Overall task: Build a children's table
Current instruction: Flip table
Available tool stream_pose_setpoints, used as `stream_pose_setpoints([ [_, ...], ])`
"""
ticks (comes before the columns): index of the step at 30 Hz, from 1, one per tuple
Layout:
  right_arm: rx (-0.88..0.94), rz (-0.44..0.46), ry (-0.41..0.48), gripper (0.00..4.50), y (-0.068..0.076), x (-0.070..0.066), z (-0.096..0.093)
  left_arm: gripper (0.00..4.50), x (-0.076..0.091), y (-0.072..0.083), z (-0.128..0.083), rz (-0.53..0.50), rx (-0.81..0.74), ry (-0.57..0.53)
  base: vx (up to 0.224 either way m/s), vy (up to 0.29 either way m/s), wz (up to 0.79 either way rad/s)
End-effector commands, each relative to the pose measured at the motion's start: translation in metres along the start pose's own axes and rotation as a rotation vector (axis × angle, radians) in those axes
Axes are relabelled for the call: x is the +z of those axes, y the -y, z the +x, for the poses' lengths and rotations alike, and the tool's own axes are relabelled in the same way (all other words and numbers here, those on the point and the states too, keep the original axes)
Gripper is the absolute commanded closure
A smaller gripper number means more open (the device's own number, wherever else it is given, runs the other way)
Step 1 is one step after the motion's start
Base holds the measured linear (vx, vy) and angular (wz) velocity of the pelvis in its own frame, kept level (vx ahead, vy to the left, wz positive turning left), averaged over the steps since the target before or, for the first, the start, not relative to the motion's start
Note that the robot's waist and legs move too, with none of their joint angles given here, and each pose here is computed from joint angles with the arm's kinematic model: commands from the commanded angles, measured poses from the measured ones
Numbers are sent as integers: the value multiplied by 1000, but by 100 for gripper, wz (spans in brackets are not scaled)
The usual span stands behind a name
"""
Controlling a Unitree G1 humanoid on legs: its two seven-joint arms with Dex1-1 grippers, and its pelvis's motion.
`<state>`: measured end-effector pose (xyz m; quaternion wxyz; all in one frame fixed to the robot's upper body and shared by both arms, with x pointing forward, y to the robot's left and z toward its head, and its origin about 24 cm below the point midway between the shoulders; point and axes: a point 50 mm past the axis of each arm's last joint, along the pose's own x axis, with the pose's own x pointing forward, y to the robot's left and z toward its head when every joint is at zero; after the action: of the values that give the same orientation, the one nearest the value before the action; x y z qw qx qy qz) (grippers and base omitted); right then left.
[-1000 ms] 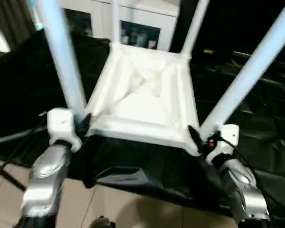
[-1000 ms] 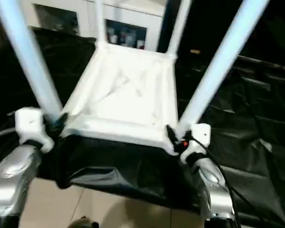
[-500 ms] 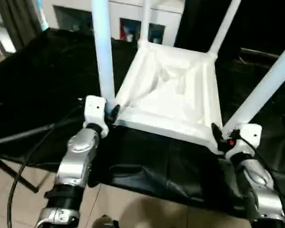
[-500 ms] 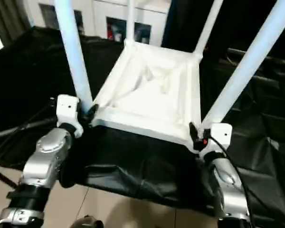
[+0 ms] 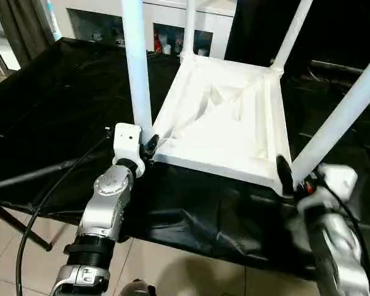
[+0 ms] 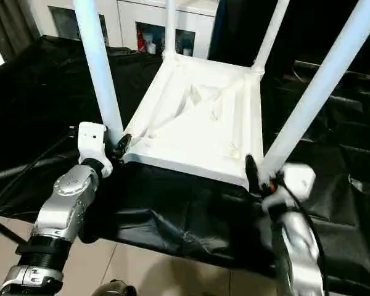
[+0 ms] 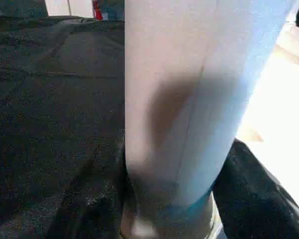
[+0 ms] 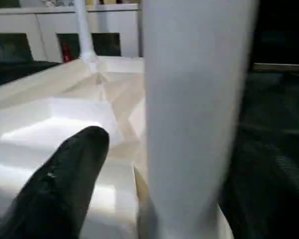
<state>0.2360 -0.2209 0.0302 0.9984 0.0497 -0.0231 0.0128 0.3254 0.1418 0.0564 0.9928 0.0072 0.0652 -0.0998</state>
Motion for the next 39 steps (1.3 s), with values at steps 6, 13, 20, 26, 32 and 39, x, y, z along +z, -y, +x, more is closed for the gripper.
stream_pose_setpoints([
  [6, -51, 52, 106, 38, 14, 21, -21, 238, 3, 1, 3, -88, 23, -1, 0, 0, 0],
  [13, 284, 134, 45, 38, -5, 30, -29, 238, 4, 2, 7, -235, 26, -5, 0, 0, 0],
  [20, 547, 176, 11, 38, -30, 45, -27, 238, 10, 6, 10, -388, 16, 12, 0, 0, 0],
  [26, 572, 169, -95, 38, -47, 28, -6, 238, 11, 8, 10, -532, 31, 19, 0, 0, 0],
  [32, 420, 249, -175, 3, -53, 10, 25, 238, 19, 12, 10, -558, 20, 40, 0, 0, 0],
  [39, 407, 440, -192, 0, -65, 10, 42, 238, 26, 15, 10, -574, 18, 57, 0, 0, 0],
])
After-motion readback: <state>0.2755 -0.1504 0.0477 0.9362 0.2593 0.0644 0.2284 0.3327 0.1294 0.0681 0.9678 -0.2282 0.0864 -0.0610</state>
